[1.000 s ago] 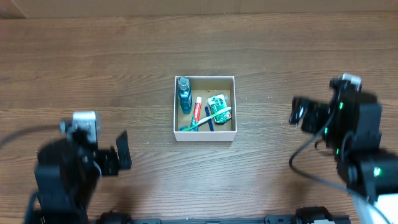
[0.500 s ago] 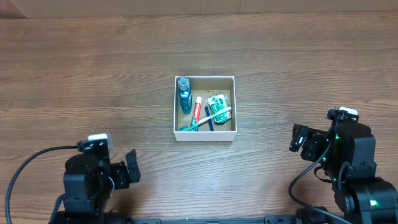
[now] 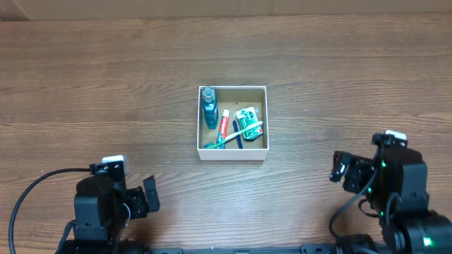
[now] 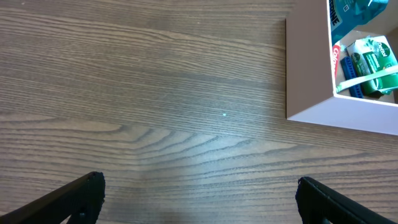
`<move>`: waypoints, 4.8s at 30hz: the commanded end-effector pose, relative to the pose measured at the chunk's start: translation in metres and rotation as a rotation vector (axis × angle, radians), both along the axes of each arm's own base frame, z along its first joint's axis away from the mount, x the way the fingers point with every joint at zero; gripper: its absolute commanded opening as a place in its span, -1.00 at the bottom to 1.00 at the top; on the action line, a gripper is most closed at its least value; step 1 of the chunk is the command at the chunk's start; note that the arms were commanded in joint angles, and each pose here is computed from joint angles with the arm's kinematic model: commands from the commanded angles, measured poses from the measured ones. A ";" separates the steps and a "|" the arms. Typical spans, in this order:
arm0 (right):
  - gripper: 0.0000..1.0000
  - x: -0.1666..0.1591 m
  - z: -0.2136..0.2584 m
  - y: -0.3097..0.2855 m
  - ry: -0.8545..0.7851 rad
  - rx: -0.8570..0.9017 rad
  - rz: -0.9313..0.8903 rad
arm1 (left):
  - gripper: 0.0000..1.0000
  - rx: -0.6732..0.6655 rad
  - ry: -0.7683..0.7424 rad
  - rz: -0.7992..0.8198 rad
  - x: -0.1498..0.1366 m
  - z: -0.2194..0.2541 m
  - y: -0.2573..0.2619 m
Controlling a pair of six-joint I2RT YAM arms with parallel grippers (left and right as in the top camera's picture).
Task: Pack container
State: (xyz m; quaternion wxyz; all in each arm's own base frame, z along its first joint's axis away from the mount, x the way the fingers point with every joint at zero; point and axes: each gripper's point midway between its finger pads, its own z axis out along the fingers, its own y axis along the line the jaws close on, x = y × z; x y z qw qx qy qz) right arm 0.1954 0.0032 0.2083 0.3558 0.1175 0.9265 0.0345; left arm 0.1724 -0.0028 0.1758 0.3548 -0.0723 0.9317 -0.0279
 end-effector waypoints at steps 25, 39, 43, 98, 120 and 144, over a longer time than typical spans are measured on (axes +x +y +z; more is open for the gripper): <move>1.00 0.043 -0.001 0.020 -0.880 -0.014 0.146 | 1.00 -0.011 0.003 0.017 0.000 -0.002 0.001; 1.00 0.049 -0.038 0.023 -0.812 -0.010 0.158 | 1.00 -0.011 0.003 0.017 0.000 -0.002 0.001; 1.00 0.049 -0.038 0.023 -0.812 -0.010 0.159 | 1.00 -0.011 0.003 0.017 0.000 -0.002 0.001; 1.00 0.049 -0.038 0.022 -0.816 -0.242 0.261 | 1.00 0.108 -0.348 -0.057 0.008 0.018 0.005; 1.00 0.049 -0.038 0.022 -0.816 -0.241 0.261 | 1.00 0.217 -0.766 -0.152 0.074 -0.020 -0.007; 1.00 0.049 -0.038 0.022 -0.816 -0.242 0.261 | 1.00 0.217 -0.766 -0.152 0.074 -0.020 -0.007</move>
